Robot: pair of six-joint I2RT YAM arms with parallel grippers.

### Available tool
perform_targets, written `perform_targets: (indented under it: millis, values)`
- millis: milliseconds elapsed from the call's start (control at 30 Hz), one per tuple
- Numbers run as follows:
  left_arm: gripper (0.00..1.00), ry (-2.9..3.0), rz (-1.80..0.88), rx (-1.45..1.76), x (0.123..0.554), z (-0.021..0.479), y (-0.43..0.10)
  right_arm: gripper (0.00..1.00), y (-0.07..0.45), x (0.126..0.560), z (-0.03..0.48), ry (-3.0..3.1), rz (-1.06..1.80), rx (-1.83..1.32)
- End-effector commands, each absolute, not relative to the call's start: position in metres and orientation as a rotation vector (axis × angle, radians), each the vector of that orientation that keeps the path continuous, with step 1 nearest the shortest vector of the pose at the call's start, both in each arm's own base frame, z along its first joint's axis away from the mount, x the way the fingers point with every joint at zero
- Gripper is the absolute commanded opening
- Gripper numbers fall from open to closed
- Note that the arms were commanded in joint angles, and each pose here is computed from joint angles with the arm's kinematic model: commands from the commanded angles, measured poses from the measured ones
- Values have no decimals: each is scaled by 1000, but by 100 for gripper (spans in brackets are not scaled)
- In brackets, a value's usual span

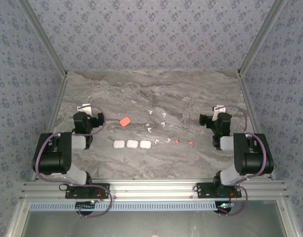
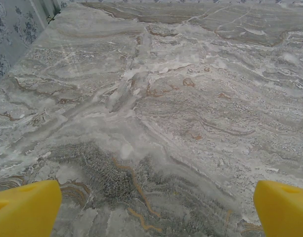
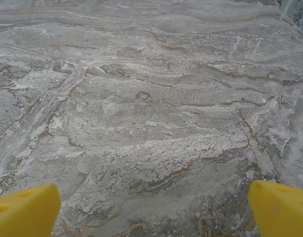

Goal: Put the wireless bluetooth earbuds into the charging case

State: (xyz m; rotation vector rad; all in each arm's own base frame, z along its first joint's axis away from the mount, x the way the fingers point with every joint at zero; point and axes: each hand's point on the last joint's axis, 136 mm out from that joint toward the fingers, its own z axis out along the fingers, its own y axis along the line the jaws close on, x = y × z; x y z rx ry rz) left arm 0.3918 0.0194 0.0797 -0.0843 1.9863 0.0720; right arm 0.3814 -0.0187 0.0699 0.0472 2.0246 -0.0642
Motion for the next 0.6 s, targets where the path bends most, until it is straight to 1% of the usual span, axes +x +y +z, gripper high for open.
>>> perform_targets:
  millis: [0,567]
  values:
    - [99,1962,48,-72,398,89,14,100,-20,390,83,1978,-86,47]
    - [99,1963,41,-71,398,89,14,100,-21,391,84,1978,-74,48]
